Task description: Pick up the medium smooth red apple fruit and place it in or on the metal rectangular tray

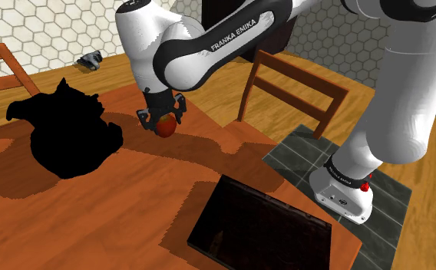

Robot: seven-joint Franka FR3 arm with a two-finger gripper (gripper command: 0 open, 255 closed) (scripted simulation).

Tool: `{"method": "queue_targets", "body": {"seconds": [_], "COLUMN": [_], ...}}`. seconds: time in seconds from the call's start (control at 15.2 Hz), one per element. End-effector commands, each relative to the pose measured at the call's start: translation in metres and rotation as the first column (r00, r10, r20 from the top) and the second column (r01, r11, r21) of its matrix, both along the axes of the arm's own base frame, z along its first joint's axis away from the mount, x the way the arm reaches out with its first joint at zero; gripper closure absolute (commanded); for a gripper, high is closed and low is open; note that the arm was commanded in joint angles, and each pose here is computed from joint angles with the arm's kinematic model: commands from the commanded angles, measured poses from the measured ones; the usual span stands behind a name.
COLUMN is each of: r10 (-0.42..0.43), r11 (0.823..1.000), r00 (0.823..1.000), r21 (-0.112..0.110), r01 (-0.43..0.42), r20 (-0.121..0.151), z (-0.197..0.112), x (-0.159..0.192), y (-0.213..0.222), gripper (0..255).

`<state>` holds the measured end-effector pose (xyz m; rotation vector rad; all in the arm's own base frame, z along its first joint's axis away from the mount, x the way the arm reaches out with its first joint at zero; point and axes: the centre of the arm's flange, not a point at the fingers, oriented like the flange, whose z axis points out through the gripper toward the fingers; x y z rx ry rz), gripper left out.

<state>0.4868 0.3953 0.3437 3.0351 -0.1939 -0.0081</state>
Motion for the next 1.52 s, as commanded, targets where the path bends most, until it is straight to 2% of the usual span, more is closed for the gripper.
{"method": "queue_targets", "body": {"seconds": [0.0,1.45], "r10": [-0.001,-0.001], "r11": [1.0,1.0], "r00": [1.0,1.0], "r21": [-0.001,-0.001], "r01": [0.001,0.001], "r20": [-0.002,-0.001], "z": [-0.001,0.11], "x": [0.0,0.0], "y": [0.0,-0.001], "gripper": [255,255]}}
